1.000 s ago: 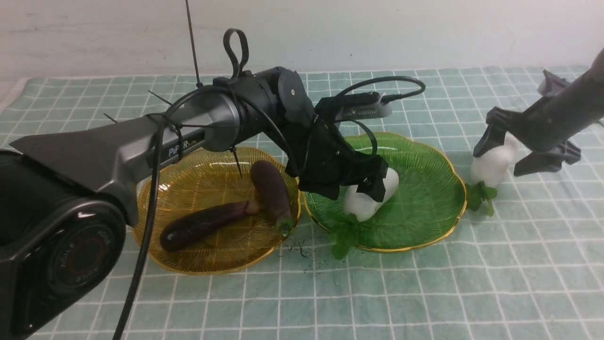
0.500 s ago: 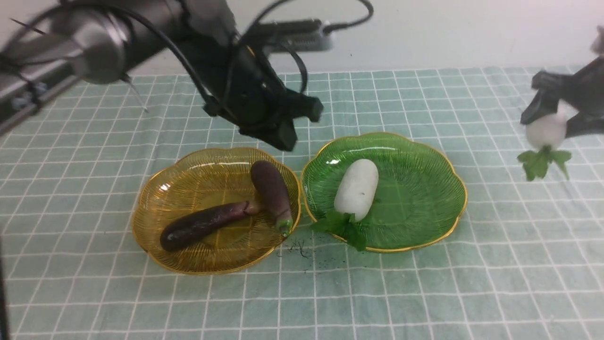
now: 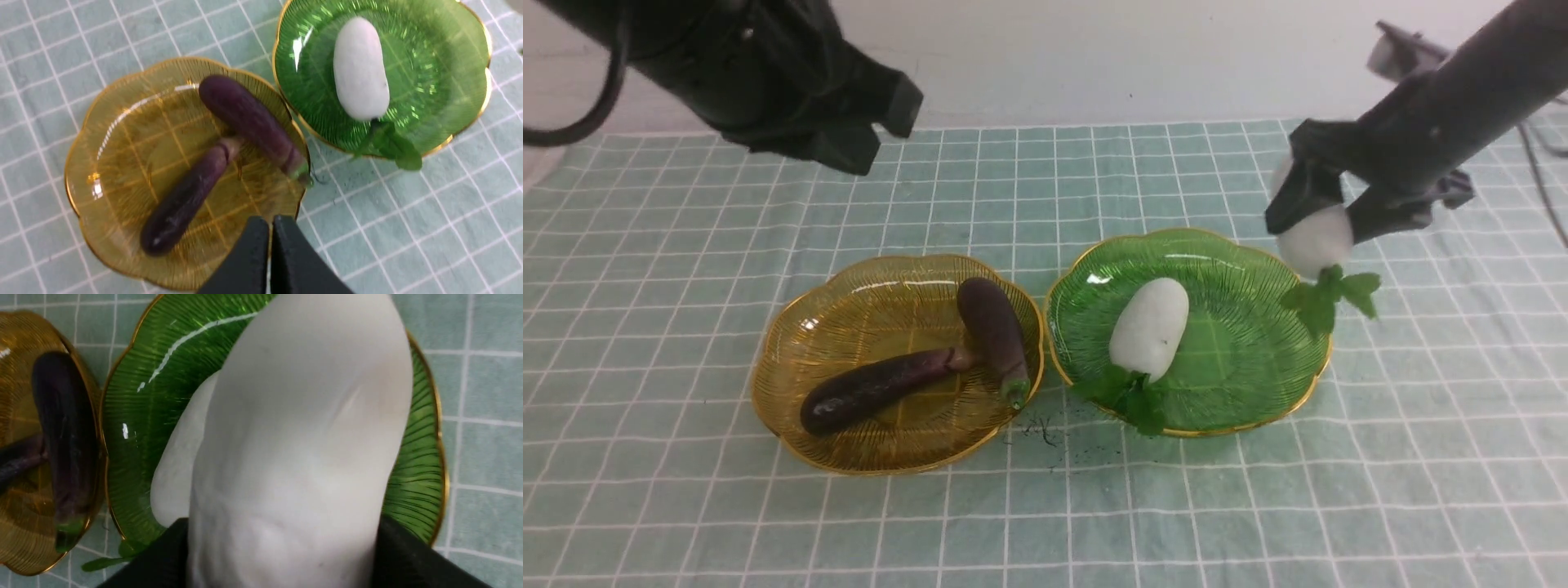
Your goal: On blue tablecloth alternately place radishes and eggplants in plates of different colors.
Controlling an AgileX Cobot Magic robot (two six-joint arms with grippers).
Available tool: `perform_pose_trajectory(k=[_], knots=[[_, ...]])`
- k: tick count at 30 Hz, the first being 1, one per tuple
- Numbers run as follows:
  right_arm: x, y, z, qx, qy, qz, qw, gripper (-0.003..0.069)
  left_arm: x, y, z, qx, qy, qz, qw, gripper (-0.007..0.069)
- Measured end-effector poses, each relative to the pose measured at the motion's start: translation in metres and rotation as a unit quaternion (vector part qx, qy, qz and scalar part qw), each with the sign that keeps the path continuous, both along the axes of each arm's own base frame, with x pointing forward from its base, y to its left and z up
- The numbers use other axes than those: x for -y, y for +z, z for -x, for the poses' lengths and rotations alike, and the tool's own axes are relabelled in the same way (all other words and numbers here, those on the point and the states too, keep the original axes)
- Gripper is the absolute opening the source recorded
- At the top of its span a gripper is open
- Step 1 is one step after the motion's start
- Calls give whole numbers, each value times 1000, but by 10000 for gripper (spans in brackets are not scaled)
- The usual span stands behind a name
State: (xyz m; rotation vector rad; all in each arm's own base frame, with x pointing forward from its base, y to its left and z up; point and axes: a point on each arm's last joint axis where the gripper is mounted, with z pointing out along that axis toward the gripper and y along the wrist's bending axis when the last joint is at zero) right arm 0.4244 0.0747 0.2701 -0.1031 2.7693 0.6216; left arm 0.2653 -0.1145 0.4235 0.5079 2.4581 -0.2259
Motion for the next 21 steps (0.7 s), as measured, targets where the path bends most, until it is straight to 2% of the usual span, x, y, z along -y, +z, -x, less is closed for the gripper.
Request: perform_pose_trajectory(k=[3, 5, 7, 9, 13, 16, 19, 21], knots=[[-13, -30, -7, -38, -3, 0, 999, 485, -11, -7, 26, -3, 1, -2, 1000, -8], [-16, -49, -10, -73, -15, 1, 997, 525, -20, -13, 48, -2, 3, 0, 1000, -8], [-15, -55, -11, -83, -19, 4, 996, 552, -24, -16, 58, -3, 4, 2, 1000, -8], [-15, -59, -12, -88, -18, 15, 996, 613, -32, -19, 78, 6, 8, 12, 1000, -8], [-10, -49, -9, -70, -9, 39, 997, 636, -42, -29, 104, 15, 13, 20, 1000, -8], [-5, -27, -3, -38, 2, 67, 997, 612, -49, -31, 117, 32, 16, 26, 999, -8], [3, 35, 19, 40, 4, 90, 995, 507, -56, -35, 132, 49, 30, 41, 998, -8], [8, 88, 48, 108, 1, 90, 990, 404, -59, -38, 139, 61, 39, 54, 996, -8]])
